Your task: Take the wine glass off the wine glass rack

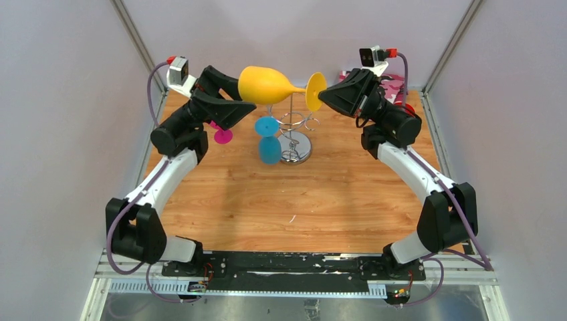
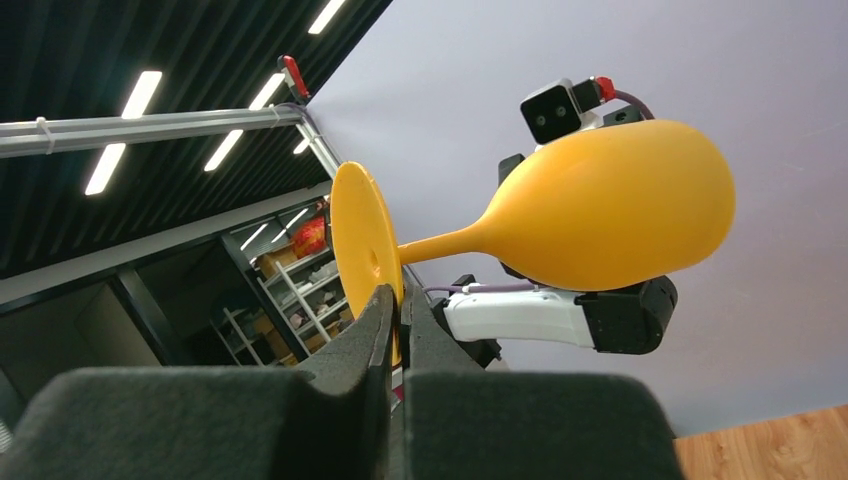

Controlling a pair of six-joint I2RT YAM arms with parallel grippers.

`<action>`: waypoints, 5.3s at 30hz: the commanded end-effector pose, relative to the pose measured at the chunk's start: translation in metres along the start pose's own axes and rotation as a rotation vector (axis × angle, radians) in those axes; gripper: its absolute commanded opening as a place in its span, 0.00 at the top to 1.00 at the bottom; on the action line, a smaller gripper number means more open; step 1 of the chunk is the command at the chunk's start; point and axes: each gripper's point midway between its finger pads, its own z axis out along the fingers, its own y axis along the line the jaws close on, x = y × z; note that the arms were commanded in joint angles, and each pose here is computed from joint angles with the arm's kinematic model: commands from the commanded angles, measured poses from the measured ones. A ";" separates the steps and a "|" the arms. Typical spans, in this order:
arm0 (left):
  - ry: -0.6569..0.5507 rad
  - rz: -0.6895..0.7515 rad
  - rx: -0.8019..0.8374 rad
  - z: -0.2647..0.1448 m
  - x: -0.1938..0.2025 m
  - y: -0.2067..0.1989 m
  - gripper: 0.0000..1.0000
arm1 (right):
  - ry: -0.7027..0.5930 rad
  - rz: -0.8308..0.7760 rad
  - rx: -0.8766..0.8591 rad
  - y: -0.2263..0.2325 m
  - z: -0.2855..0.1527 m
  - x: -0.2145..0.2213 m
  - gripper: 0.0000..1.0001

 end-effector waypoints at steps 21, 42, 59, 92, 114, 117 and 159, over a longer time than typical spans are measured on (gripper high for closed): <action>0.012 0.116 0.111 -0.008 0.004 -0.077 0.82 | 0.070 0.059 -0.045 -0.030 0.022 0.031 1.00; -0.017 0.150 -0.054 -0.009 -0.004 -0.059 1.00 | 0.058 0.118 -0.014 -0.050 0.018 0.031 0.85; 0.007 0.297 -0.741 -0.049 -0.048 -0.018 1.00 | 0.054 0.096 -0.004 -0.048 0.013 0.030 0.23; 0.602 0.327 -1.895 -0.220 -0.088 0.153 1.00 | -0.067 -0.082 0.218 -0.038 -0.075 -0.025 0.22; 0.574 -0.035 -2.096 -0.368 -0.024 0.186 1.00 | -0.068 -0.045 0.248 -0.057 -0.083 -0.028 0.22; 0.603 -0.083 -2.106 -0.384 -0.009 0.189 1.00 | -0.066 -0.042 0.250 -0.058 -0.083 -0.028 0.22; 0.691 -0.292 -2.184 -0.472 0.075 0.232 0.95 | -0.068 0.005 0.289 -0.086 -0.095 -0.028 0.22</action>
